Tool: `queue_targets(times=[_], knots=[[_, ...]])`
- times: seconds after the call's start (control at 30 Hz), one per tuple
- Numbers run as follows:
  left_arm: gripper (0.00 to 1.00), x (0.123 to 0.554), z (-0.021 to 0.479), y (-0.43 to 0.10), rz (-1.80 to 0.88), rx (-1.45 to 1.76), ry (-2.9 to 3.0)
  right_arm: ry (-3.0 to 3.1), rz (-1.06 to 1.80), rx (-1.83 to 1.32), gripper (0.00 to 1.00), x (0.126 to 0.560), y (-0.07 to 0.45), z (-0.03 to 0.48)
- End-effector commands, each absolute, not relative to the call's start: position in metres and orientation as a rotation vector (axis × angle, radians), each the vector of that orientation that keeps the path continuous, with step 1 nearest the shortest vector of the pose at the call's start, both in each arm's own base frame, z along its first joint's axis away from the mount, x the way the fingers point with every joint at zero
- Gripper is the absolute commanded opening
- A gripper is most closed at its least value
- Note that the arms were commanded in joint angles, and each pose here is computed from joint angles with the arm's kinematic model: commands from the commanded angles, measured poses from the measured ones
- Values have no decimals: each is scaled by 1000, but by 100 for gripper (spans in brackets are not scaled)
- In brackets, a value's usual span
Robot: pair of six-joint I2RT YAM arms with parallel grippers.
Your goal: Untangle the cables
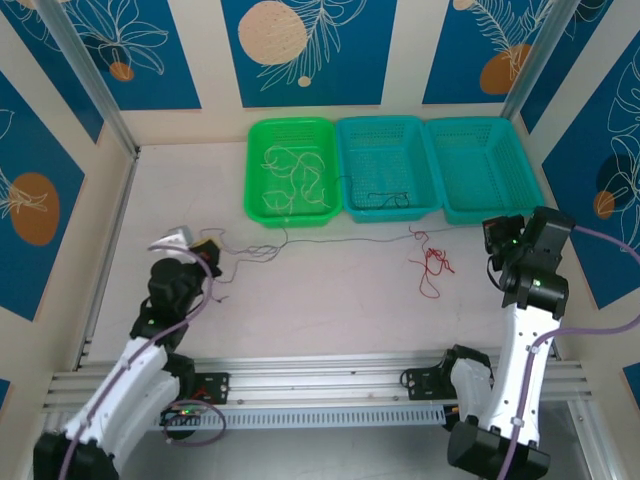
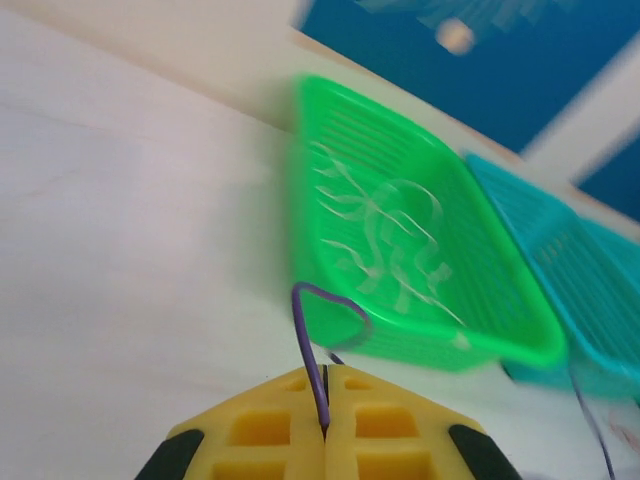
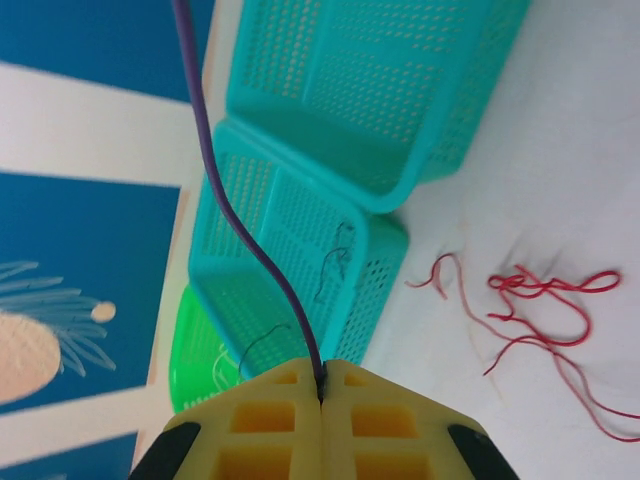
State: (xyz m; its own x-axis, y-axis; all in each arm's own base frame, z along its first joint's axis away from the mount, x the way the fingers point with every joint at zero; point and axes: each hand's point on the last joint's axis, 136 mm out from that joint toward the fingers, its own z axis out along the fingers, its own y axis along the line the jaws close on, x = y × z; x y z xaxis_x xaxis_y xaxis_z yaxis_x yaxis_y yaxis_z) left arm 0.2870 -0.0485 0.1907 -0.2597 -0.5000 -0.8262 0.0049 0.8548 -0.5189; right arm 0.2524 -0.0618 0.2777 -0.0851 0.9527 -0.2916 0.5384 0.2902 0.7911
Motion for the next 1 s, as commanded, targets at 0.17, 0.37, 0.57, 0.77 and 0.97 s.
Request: queue_targets(times=[0.17, 0.37, 0.57, 0.77, 0.97], knots=[[0, 247, 155, 77, -161, -1028, 1760, 1544, 453, 1540, 0, 217, -109, 284], [0, 232, 182, 122, 134, -1116, 1695, 1437, 390, 1612, 0, 201, -133, 285], [0, 233, 193, 128, 141, -1151, 1667, 1458, 469, 1543, 0, 217, -131, 289], [0, 290, 230, 67, -276, -809, 1704, 1820, 908, 795, 0, 287, -13, 326], [0, 317, 272, -4, -603, -509, 1740, 2236, 720, 454, 3, 280, 101, 223]])
